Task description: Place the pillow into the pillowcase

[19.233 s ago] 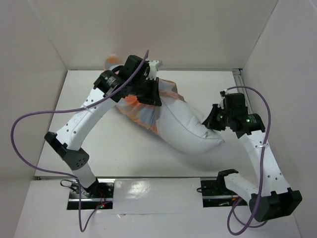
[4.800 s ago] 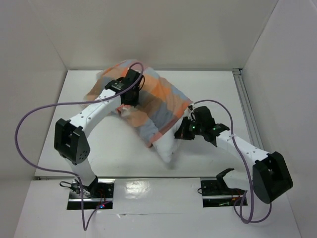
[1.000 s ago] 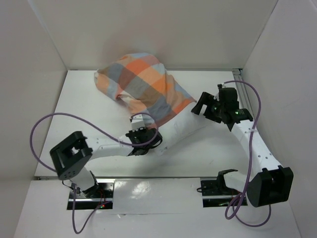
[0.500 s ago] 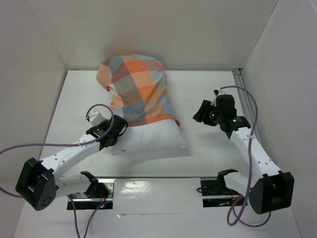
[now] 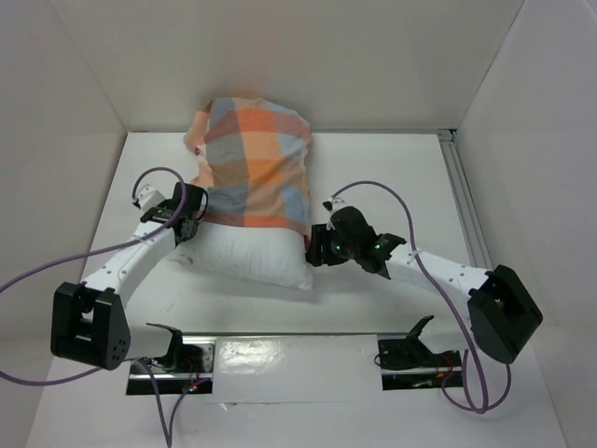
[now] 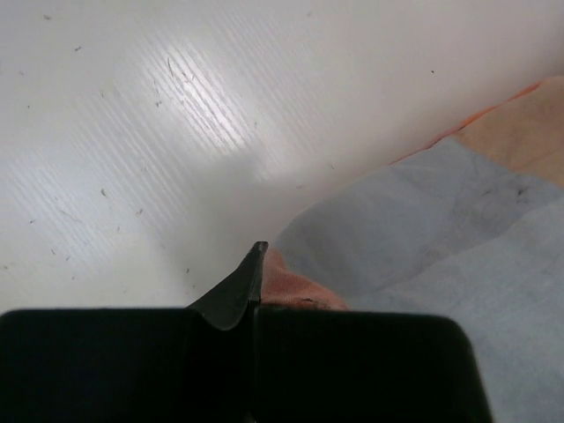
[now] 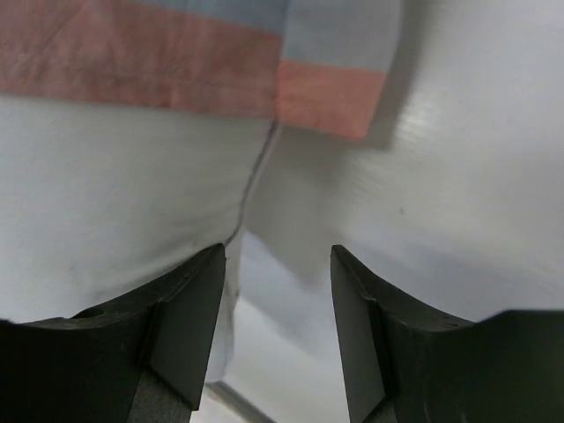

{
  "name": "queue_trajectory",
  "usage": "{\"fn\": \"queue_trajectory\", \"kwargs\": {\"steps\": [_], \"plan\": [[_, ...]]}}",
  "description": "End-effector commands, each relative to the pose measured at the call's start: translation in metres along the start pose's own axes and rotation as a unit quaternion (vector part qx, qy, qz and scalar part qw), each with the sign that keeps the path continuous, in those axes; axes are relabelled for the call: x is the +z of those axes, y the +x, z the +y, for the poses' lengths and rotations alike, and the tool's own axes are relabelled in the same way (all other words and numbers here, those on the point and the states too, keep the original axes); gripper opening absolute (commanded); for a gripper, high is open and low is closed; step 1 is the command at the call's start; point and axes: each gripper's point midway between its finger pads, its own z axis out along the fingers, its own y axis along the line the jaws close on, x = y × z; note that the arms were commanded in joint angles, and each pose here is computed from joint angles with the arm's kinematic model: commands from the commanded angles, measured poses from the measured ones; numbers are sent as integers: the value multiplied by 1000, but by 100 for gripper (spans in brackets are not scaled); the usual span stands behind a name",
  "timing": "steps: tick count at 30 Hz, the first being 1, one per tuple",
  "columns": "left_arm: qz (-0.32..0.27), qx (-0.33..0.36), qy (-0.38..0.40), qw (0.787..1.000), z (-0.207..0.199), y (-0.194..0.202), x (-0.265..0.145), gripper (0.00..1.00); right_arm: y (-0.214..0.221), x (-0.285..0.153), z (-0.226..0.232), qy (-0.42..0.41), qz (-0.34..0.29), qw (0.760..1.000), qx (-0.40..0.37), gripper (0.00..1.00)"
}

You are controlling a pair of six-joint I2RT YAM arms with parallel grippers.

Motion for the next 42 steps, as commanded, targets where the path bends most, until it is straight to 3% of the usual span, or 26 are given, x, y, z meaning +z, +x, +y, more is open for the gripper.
{"fn": "queue_trajectory", "kwargs": {"steps": [1, 4, 5, 9, 16, 20, 23, 24, 25, 29, 38, 42], "plan": [[-16, 10, -13, 1000, 0, -24, 5, 0, -55, -3, 0, 14, -106, 994, 7, 59], [-9, 14, -14, 1000, -3, -26, 10, 0, -58, 6, -11, 31, -111, 993, -11, 63], [-11, 11, -11, 1000, -5, -27, 10, 0, -54, 15, -17, 42, -101, 994, -16, 71], [-11, 16, -11, 1000, -7, -28, 11, 0, -65, 28, -17, 38, -127, 990, -43, 76], [-7, 22, -18, 1000, -4, -23, 14, 0, -62, 50, -17, 26, -144, 987, -72, 75], [-1, 24, -18, 1000, -2, -19, 15, 0, -56, 68, -23, 40, -152, 985, -70, 66], [-5, 19, -12, 1000, -3, -23, 11, 0, -57, 77, -23, 49, -169, 983, -59, 51], [-5, 24, -12, 1000, -2, -23, 11, 0, -59, 79, -28, 64, -178, 981, -52, 44], [-8, 20, -8, 1000, -3, -25, 9, 0, -61, 79, -30, 70, -182, 980, -46, 30], [-12, 19, -1, 1000, -1, -28, 5, 0, -60, 79, -38, 93, -194, 976, -23, 0], [-14, 16, 31, 999, 5, -35, -18, 0, -89, 14, -50, 150, -265, 952, -3, 0], [-37, 5, 74, 997, -2, -59, -44, 0, -101, -20, -49, 163, -284, 945, -6, 0]]}}
